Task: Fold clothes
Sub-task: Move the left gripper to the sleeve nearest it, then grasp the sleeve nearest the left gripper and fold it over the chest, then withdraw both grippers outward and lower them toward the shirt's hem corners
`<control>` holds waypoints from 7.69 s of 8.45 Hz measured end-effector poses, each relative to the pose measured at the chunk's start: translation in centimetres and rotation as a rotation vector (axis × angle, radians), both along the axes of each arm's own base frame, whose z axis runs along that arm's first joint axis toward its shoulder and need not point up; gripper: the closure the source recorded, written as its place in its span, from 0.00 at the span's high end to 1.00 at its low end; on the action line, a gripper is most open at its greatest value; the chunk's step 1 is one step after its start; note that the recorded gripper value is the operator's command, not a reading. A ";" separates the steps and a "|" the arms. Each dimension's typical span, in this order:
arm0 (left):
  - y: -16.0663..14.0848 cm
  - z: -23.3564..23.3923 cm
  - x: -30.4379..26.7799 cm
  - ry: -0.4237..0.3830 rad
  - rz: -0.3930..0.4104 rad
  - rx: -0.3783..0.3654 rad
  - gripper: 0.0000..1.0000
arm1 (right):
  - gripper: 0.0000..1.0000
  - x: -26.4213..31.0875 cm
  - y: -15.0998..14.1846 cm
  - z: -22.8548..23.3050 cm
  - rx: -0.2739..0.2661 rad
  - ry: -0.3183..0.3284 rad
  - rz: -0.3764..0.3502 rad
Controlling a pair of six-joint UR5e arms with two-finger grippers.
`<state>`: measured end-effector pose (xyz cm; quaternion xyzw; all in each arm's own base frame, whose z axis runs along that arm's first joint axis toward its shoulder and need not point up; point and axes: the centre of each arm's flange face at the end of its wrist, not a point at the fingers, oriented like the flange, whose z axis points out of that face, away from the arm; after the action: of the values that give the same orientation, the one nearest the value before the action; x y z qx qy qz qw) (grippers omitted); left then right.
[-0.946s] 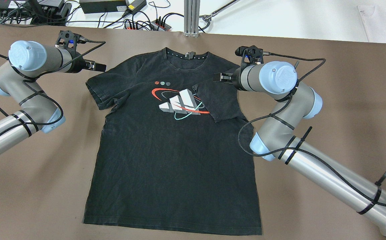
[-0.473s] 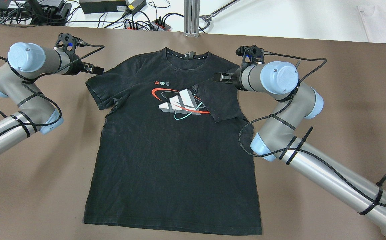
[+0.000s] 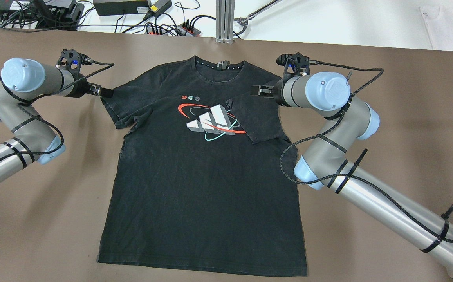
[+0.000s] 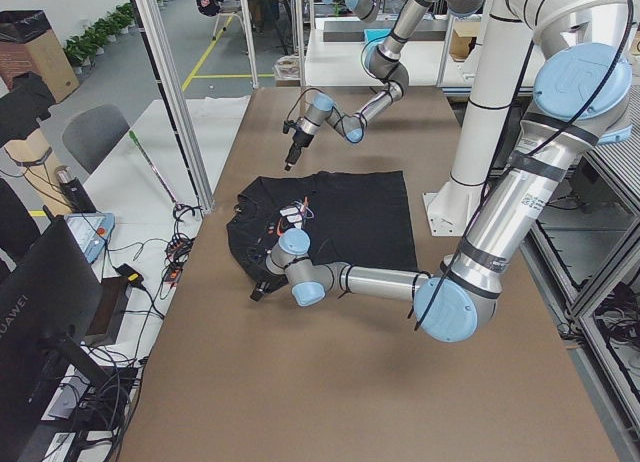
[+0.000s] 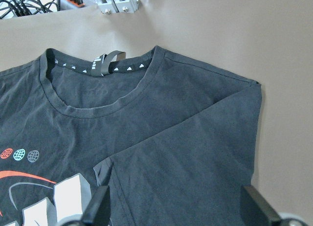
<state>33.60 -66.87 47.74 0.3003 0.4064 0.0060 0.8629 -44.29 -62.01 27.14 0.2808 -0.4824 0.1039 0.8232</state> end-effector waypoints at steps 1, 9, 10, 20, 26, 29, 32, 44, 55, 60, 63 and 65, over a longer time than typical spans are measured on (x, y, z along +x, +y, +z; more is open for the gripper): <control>0.1 0.3 0.0 -0.001 0.002 -0.003 1.00 | 0.94 0.0 0.0 0.0 0.000 0.000 0.000; 1.2 -0.3 2.1 0.010 0.023 -0.003 0.00 | 0.94 0.0 0.0 0.2 0.000 0.002 0.003; 1.3 -0.3 2.2 0.011 0.024 -0.003 0.00 | 0.94 0.1 0.0 0.2 -0.001 0.002 0.003; -0.2 -13.1 3.5 0.086 -0.003 -0.092 0.00 | 0.94 0.4 0.4 0.1 0.002 -0.006 0.005; -0.1 -25.4 10.0 0.142 -0.087 -0.230 0.00 | 0.94 0.7 0.7 1.1 0.000 0.004 0.002; 1.0 -28.5 15.9 0.144 -0.137 -0.250 0.00 | 0.94 0.8 0.7 1.9 -0.007 0.013 0.004; 1.4 -28.3 17.2 0.135 -0.145 -0.250 0.00 | 0.94 0.8 0.8 2.3 -0.011 0.018 0.005; 0.0 -23.7 12.9 0.220 -0.160 -0.195 1.00 | 0.94 1.0 0.9 2.2 -0.009 0.014 0.004; 20.3 -15.0 1.5 0.542 -0.165 -0.389 1.00 | 0.94 12.1 18.5 2.4 -0.177 -0.157 -0.262; 26.3 -16.9 3.1 0.509 -0.267 -0.471 1.00 | 0.94 8.9 24.2 4.9 -0.235 -0.136 -0.354; 26.2 -16.3 2.8 0.498 -0.313 -0.471 1.00 | 0.94 4.1 30.9 6.3 -0.236 -0.164 -0.421; 27.2 -16.4 3.7 0.491 -0.310 -0.461 1.00 | 0.94 5.5 34.2 10.5 -0.267 -0.202 -0.447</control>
<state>37.28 -39.66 31.37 0.1488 0.5417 -0.2889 0.7752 -38.78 -27.82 37.63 0.0446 -0.5942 0.0098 0.8030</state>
